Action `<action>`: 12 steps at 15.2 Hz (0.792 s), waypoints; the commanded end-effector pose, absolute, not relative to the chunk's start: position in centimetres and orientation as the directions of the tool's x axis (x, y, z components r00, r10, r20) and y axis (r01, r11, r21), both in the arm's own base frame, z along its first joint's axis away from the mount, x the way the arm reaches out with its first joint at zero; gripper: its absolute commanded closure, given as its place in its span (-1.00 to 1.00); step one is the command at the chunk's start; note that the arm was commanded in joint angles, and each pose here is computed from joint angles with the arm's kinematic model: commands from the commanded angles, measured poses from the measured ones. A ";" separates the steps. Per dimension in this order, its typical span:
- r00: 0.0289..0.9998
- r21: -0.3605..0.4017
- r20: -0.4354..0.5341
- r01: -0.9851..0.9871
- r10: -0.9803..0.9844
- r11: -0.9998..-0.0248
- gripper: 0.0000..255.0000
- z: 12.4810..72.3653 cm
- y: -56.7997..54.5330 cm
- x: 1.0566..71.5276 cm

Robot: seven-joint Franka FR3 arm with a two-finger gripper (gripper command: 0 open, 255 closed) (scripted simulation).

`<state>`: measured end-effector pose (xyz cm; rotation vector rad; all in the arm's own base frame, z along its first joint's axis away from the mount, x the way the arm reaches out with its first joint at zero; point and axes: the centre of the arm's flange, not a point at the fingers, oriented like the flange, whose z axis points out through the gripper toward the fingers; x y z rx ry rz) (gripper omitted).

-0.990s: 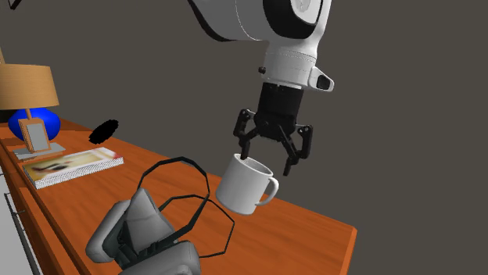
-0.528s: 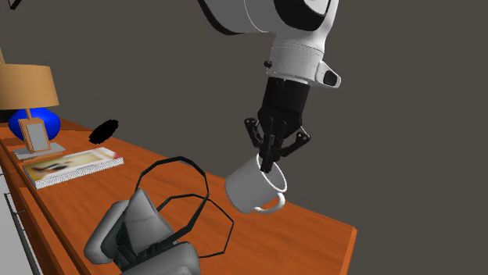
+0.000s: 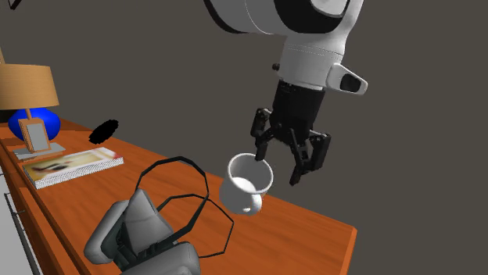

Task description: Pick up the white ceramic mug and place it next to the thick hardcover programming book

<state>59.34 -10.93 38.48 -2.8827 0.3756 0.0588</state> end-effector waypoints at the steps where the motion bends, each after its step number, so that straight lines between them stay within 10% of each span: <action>1: 0.872 -0.254 -0.017 -0.477 -0.490 -0.841 -1.00 37.9 -12.6 57.8; 12: 0.872 -0.254 -0.017 -0.477 -0.490 -0.841 -1.00 34.1 -11.7 58.2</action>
